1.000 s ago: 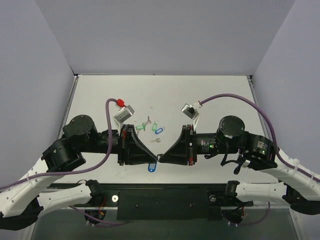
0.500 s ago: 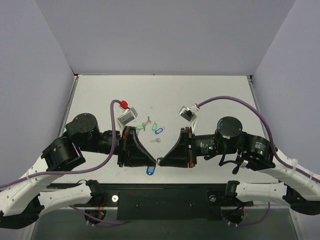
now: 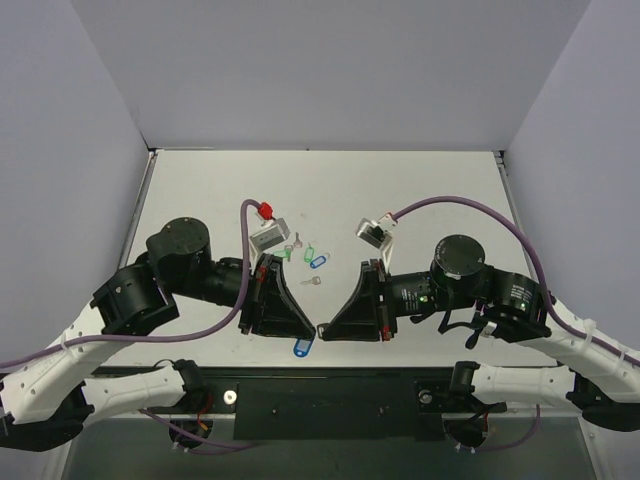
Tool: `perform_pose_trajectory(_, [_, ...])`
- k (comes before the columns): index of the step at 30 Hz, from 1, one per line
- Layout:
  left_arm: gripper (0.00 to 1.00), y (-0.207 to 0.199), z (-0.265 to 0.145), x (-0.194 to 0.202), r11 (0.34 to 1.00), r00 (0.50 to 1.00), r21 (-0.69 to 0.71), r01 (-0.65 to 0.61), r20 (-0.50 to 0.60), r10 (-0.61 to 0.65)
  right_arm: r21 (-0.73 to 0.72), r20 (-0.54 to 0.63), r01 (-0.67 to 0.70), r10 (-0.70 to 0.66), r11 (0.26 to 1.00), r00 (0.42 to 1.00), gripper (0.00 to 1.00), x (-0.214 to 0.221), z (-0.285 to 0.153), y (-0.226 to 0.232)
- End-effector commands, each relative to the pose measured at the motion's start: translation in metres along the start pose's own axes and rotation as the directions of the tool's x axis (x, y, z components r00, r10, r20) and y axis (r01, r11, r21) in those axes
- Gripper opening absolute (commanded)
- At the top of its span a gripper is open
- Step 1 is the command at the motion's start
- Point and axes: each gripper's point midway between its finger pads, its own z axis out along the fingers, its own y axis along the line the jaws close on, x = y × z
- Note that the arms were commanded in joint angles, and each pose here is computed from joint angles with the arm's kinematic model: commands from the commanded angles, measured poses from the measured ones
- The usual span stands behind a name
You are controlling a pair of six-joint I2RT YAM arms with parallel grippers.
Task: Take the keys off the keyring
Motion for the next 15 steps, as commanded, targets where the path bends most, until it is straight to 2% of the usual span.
perform_pose_trajectory(1, [0.00, -0.019, -0.004, -0.005, 0.995, 0.996, 0.059, -0.077, -0.029, 0.079, -0.041, -0.043, 0.014, -0.016, 0.999, 0.999, 0.00, 0.011, -0.007, 0.007])
perform_pose_trajectory(8, [0.00, -0.016, -0.001, 0.003, 0.996, 0.993, 0.061, -0.069, -0.095, 0.075, -0.048, -0.066, 0.007, -0.011, 0.999, 0.998, 0.00, 0.017, -0.007, 0.007])
perform_pose_trajectory(15, [0.00, -0.015, -0.004, 0.005, 0.996, 0.992, 0.048, -0.076, -0.098, 0.080, -0.051, -0.082, 0.006, -0.010, 0.999, 0.997, 0.00, 0.021, -0.005, 0.006])
